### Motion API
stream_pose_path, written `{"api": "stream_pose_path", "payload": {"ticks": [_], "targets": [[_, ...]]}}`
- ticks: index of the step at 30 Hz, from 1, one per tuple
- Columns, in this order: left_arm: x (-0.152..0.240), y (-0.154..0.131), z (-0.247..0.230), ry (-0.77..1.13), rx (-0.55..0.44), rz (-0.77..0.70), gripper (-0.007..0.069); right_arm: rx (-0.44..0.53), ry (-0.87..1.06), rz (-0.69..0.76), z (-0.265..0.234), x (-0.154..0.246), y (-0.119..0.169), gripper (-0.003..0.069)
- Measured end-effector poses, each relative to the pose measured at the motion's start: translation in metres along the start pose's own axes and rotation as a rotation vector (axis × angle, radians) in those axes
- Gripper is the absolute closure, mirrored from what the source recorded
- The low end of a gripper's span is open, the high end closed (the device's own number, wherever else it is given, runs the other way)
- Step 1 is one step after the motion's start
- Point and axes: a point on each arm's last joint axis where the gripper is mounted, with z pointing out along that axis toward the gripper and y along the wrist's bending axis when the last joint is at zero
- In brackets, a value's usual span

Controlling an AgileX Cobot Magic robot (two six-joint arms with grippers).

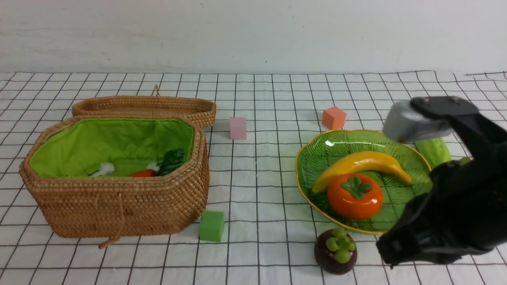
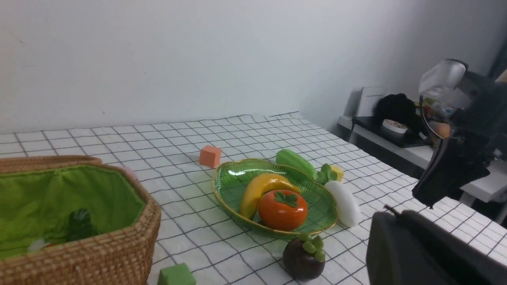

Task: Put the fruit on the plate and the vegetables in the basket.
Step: Use the right arm to grab a mangosteen and put it into the right plate

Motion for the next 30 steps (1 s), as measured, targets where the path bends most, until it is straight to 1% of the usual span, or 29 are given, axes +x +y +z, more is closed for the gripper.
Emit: {"api": "stream_pose_path", "payload": {"ticks": [4, 5, 6, 7, 8, 9, 10, 11, 12, 13, 15, 16, 17, 18, 20, 21, 24, 30], "targets": [[0.007, 0.003, 0.004, 0.081, -0.039, -0.008, 0.0638, 0.101, 0.008, 0.041, 0.023, -0.006, 0.005, 0.0646], [0.007, 0.003, 0.004, 0.085, -0.04, -0.007, 0.0638, 0.107, 0.013, 0.053, 0.026, -0.007, 0.004, 0.0643], [0.009, 0.003, 0.012, 0.125, -0.041, 0.015, 0.0638, 0.157, 0.038, 0.086, 0.038, -0.011, -0.003, 0.0627], [0.01, 0.002, 0.016, 0.148, -0.04, 0.032, 0.0638, 0.175, 0.045, 0.105, 0.042, -0.013, -0.006, 0.0617], [0.011, 0.001, 0.024, 0.185, -0.031, 0.057, 0.0638, 0.203, 0.064, 0.134, 0.052, -0.016, -0.012, 0.0591], [0.011, 0.001, 0.024, 0.184, -0.028, 0.052, 0.0638, 0.209, 0.068, 0.141, 0.053, -0.016, -0.014, 0.0586], [0.013, -0.002, 0.036, 0.236, -0.005, 0.086, 0.0638, 0.234, 0.093, 0.183, 0.066, -0.02, -0.023, 0.0532], [0.013, -0.003, 0.038, 0.238, 0.002, 0.082, 0.0638, 0.24, 0.1, 0.188, 0.069, -0.021, -0.025, 0.0524], [0.014, -0.004, 0.044, 0.259, 0.018, 0.097, 0.0638, 0.252, 0.113, 0.21, 0.077, -0.023, -0.03, 0.0477], [0.015, -0.007, 0.051, 0.274, 0.048, 0.102, 0.0638, 0.263, 0.128, 0.236, 0.087, -0.025, -0.035, 0.04], [0.015, -0.011, 0.058, 0.271, 0.088, 0.1, 0.0638, 0.266, 0.132, 0.261, 0.098, -0.027, -0.04, 0.0276], [0.015, -0.012, 0.059, 0.271, 0.096, 0.11, 0.0638, 0.264, 0.13, 0.266, 0.1, -0.028, -0.04, 0.025], [0.014, -0.014, 0.06, 0.262, 0.123, 0.122, 0.0638, 0.26, 0.124, 0.29, 0.108, -0.03, -0.042, 0.0151], [0.014, -0.015, 0.06, 0.259, 0.128, 0.117, 0.0638, 0.259, 0.119, 0.293, 0.109, -0.031, -0.042, 0.0128], [0.014, -0.017, 0.06, 0.254, 0.155, 0.138, 0.0638, 0.26, 0.118, 0.323, 0.12, -0.033, -0.045, 0.0026], [0.014, -0.018, 0.06, 0.256, 0.165, 0.138, 0.0638, 0.262, 0.119, 0.339, 0.126, -0.034, -0.047, -0.0006], [0.015, -0.019, 0.06, 0.273, 0.176, 0.14, 0.0638, 0.268, 0.12, 0.361, 0.14, -0.035, -0.051, -0.0019], [0.017, -0.019, 0.059, 0.296, 0.183, 0.143, 0.0638, 0.313, 0.134, 0.396, 0.168, -0.035, -0.063, 0.001]]}}
